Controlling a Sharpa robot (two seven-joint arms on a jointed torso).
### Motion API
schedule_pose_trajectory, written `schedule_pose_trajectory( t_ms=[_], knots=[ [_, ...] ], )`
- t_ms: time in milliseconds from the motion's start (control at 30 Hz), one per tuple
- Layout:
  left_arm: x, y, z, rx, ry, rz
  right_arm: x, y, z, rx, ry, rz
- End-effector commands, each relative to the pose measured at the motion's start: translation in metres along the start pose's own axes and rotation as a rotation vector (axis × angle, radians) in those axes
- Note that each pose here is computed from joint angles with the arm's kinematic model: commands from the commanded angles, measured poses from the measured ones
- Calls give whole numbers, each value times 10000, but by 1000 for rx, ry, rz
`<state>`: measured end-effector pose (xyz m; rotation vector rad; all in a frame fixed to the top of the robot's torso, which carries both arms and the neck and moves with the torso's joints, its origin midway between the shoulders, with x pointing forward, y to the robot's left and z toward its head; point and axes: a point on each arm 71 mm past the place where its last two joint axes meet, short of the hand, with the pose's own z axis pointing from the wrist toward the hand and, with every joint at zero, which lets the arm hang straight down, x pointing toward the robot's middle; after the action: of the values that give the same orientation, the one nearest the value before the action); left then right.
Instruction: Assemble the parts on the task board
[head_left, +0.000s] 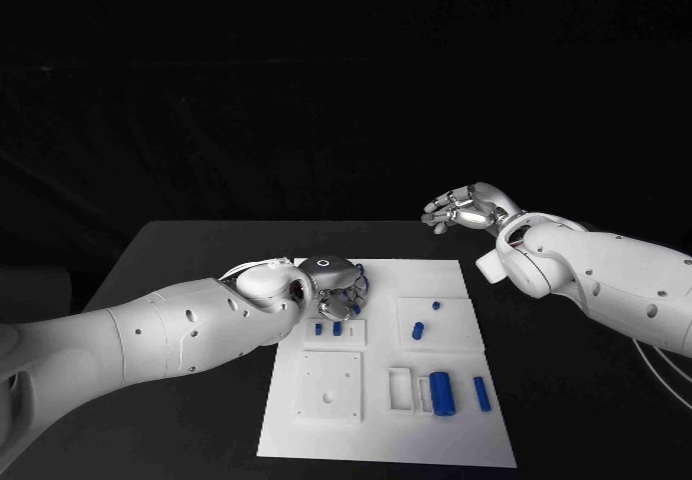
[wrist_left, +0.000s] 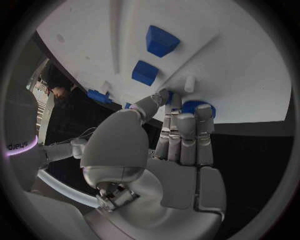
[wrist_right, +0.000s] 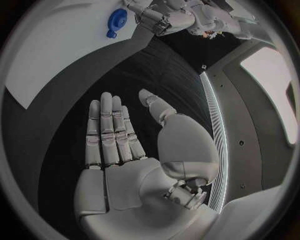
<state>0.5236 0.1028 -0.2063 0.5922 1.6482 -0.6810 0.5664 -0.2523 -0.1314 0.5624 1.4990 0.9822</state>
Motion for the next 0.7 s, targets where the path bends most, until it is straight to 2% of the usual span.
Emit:
schedule_pose_trajectory(
  t_ms=[33,133,367,500,700],
  knots=[
    [-56,-18,-24,-4,-77,-46,-2,9,0,-12,5,0],
    [-69,-9,-75,-11,-82,-82,-1,10,0,-12,5,0],
    [-177,19,-195,-16,-101,-121,-17,1,-8,-10,3,-1],
    [-185,56,-280,-24,-102,-126,-27,-5,-13,-8,1,-2],
    [-161,103,-378,-43,-69,-132,-31,-7,-16,-8,1,-2]
  ],
)
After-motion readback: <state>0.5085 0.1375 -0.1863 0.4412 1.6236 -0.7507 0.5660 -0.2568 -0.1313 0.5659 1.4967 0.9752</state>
